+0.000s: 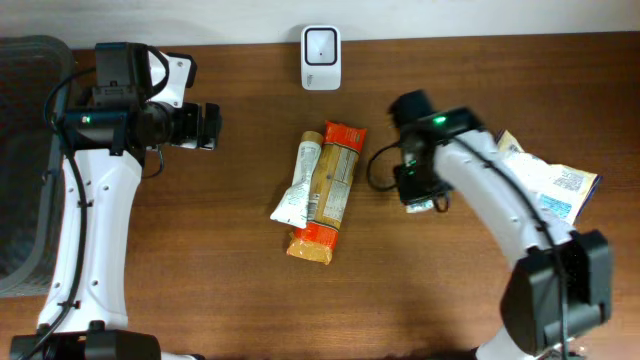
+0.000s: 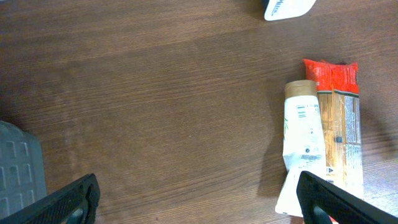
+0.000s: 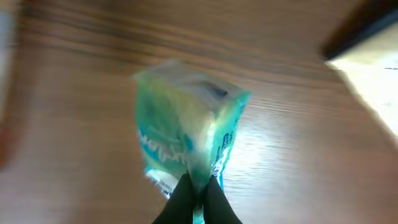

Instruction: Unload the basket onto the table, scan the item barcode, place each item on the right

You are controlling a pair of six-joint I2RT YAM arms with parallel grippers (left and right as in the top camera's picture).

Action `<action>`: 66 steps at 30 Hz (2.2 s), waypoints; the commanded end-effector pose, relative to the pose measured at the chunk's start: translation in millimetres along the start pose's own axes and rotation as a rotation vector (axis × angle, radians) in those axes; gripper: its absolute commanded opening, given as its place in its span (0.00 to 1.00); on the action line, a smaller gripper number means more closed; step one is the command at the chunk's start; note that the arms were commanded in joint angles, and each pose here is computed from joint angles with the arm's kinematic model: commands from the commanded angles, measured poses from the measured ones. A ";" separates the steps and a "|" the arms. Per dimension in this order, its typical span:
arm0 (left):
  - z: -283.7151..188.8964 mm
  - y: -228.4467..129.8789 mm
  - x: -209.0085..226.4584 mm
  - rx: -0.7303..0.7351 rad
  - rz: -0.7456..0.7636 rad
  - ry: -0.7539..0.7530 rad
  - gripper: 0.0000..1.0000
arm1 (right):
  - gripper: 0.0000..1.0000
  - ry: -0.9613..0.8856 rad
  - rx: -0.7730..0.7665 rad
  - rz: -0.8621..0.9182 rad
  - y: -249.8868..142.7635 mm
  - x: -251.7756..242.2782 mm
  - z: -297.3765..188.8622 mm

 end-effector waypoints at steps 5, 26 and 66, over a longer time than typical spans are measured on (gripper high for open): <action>-6.1 4.4 0.4 -0.021 0.012 -0.002 0.99 | 0.04 -0.345 0.168 -0.107 5.9 15.7 47.8; -6.1 4.4 0.4 -0.021 0.012 -0.002 0.99 | 0.35 0.155 0.005 -0.211 39.7 90.7 23.2; -6.1 4.4 0.4 -0.021 0.012 -0.002 0.99 | 0.04 1.304 -0.736 -0.148 29.6 -27.5 -155.7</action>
Point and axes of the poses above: each gripper's point midway between its finger pads, its own z axis out along the fingers, its own x axis along the line the jaws close on, y = z × x, the point moved 4 cm from there along -z, back along the fingers, and after that the axes turned 14 degrees about -z, right-handed, at the moved point
